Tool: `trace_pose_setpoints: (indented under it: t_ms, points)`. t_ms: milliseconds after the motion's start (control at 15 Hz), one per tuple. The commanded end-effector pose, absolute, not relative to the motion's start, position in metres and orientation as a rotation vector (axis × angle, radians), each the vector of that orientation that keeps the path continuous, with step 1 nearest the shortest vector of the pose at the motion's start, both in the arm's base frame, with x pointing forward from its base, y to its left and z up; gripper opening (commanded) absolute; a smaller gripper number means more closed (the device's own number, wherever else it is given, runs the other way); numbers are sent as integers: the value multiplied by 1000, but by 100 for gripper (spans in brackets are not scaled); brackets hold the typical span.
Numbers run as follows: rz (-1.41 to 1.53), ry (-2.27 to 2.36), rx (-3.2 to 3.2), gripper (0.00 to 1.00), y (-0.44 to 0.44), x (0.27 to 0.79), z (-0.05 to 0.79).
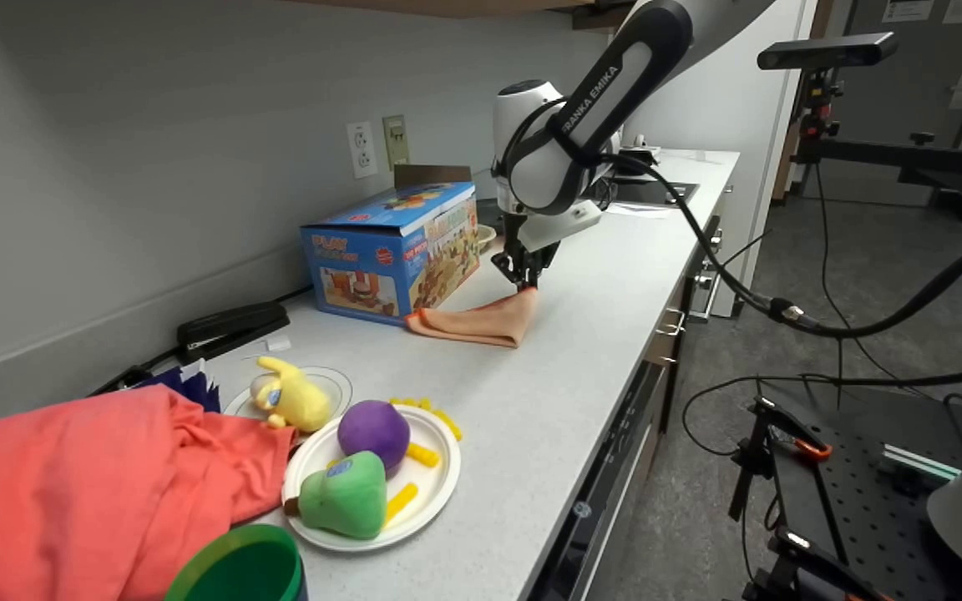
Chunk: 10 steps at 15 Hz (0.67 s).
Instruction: Fold the cloth
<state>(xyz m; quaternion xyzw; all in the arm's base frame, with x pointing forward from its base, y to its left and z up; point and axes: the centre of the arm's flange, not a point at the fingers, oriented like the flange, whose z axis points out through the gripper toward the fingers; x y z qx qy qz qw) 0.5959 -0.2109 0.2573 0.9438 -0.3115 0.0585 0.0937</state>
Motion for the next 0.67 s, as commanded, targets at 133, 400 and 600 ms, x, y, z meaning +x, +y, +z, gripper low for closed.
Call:
trace_pose_setpoints:
  t_ms: [133, 400, 600]
  points:
    - [165, -913, 2784, 0, -215, 602, 278]
    - [171, -708, 2823, 1, -190, 625, 326]
    - [179, -557, 2884, 1, -159, 644, 358]
